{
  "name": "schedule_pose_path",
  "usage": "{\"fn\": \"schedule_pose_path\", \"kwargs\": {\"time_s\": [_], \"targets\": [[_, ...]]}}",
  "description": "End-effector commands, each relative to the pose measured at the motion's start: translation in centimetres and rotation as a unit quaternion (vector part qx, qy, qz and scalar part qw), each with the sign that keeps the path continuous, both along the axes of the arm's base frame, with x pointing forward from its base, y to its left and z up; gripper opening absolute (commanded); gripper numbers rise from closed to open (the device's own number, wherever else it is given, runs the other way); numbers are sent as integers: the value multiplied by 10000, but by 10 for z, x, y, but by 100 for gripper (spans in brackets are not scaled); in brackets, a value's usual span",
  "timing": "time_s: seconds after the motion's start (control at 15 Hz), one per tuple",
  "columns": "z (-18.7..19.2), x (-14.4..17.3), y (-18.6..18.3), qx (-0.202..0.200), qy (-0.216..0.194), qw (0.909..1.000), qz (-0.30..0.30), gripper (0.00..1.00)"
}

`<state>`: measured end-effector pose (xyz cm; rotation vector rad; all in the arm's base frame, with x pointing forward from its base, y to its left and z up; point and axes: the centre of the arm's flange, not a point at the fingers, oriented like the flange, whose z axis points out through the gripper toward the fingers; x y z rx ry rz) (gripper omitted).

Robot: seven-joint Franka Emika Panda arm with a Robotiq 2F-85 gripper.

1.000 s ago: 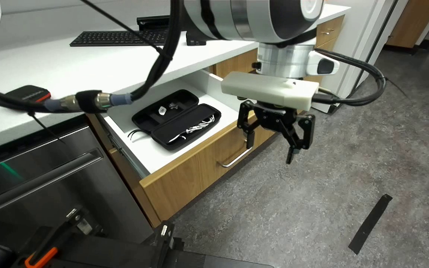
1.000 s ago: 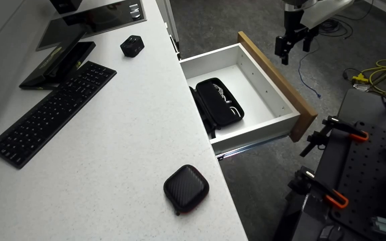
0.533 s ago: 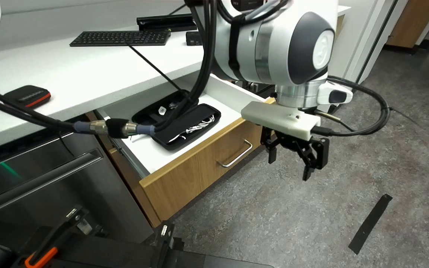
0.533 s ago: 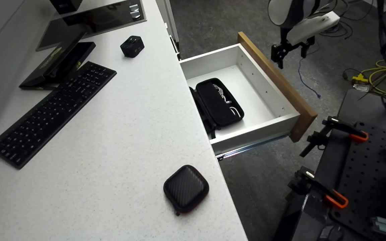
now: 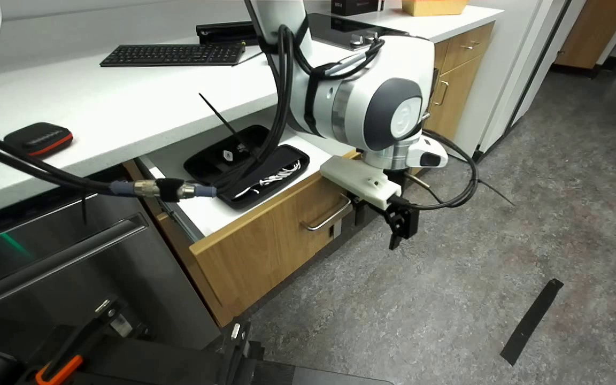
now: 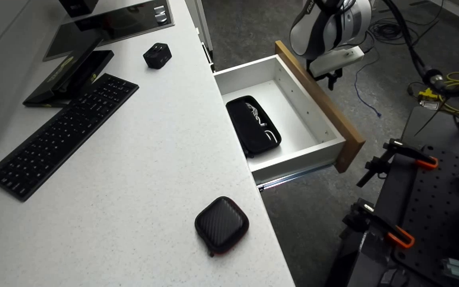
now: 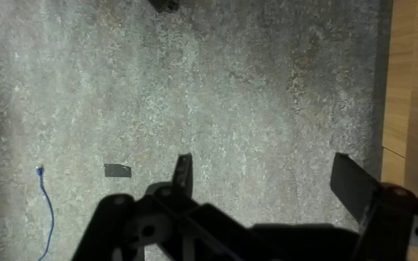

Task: Close the drawer

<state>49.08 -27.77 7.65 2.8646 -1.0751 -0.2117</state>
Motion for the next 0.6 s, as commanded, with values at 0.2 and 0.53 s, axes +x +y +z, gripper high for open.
{"fn": "schedule_pose_path", "kwargs": {"time_s": [0.2, 0.53], "targets": [[5, 61, 62, 830, -529, 9919, 802, 100], [14, 99, 112, 959, -586, 9874, 1118, 100]]}}
